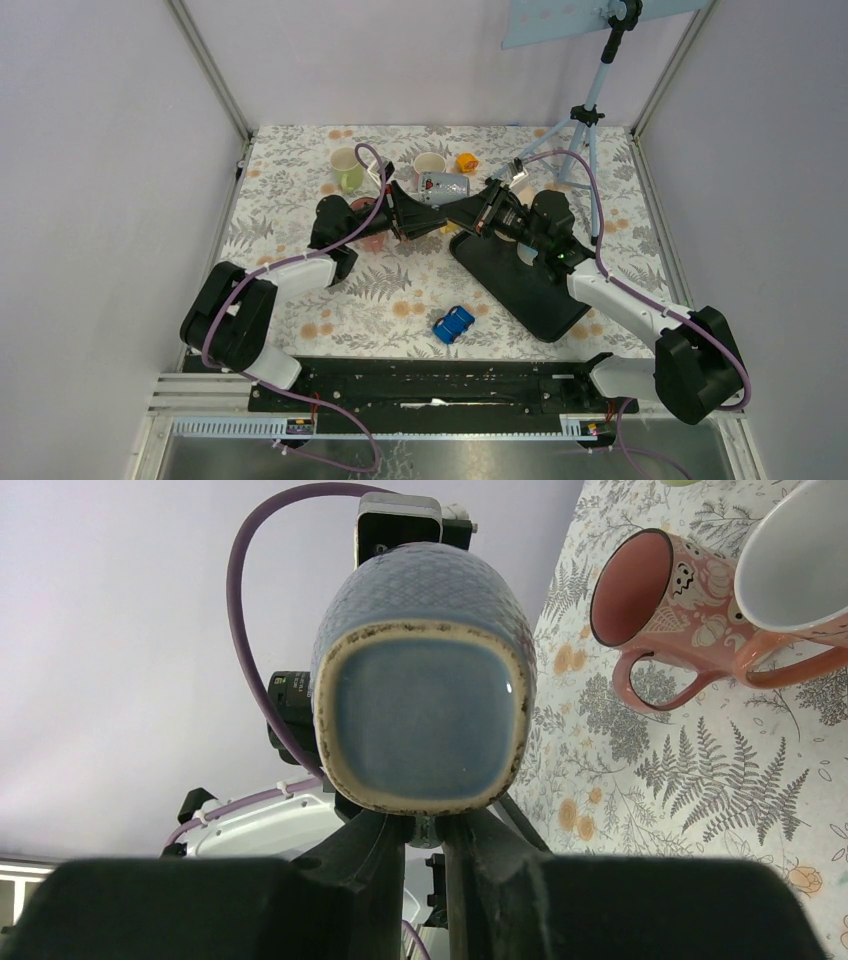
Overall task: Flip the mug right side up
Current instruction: Turn over the cup on the tray.
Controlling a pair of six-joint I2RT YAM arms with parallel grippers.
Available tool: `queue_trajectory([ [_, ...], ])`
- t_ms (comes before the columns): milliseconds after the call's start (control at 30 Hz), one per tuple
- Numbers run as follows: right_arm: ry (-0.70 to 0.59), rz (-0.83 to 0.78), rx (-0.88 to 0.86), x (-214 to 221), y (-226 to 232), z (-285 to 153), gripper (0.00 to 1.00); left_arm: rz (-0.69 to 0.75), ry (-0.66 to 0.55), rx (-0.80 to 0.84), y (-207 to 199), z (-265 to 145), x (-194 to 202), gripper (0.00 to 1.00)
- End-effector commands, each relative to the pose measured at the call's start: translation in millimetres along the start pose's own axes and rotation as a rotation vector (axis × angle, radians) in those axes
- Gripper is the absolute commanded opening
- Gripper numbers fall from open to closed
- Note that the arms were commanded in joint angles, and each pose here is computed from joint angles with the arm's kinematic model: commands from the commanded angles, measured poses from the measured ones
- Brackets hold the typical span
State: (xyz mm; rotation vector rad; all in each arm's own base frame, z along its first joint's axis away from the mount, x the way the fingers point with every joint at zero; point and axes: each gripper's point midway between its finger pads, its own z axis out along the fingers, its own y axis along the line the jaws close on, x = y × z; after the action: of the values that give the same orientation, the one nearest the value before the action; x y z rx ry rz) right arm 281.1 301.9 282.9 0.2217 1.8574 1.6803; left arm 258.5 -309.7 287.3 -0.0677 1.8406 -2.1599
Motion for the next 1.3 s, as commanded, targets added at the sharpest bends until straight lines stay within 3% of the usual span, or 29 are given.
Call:
queue_trajectory([
  [0, 0.000, -0.064, -0.130, 0, 36, -1, 0.00, 0.074, 0.002, 0.031, -12, -1, 3, 0.24],
  [200, 0.010, -0.063, -0.126, 1, 33, 0, 0.00, 0.086, 0.026, 0.034, -13, -2, 8, 0.21],
  [333, 0.014, -0.063, -0.128, 2, 34, 1, 0.00, 0.107, 0.039, 0.036, -17, -4, 10, 0.33],
  [533, 0.016, -0.066, -0.135, 2, 36, 1, 0.00, 0.108, 0.030, 0.027, -16, -6, 7, 0.35],
  [867, 0.026, -0.066, -0.133, 4, 33, 2, 0.00, 0.106, 0.031, 0.041, -16, -8, 8, 0.21],
  [1033, 0.038, -0.075, -0.132, 7, 34, 3, 0.00, 0.096, 0.019, 0.029, -14, -9, 6, 0.19],
  [1267, 0.055, -0.126, -0.098, 22, 25, 10, 0.00, 0.087, -0.017, -0.027, -5, -5, -4, 0.00],
])
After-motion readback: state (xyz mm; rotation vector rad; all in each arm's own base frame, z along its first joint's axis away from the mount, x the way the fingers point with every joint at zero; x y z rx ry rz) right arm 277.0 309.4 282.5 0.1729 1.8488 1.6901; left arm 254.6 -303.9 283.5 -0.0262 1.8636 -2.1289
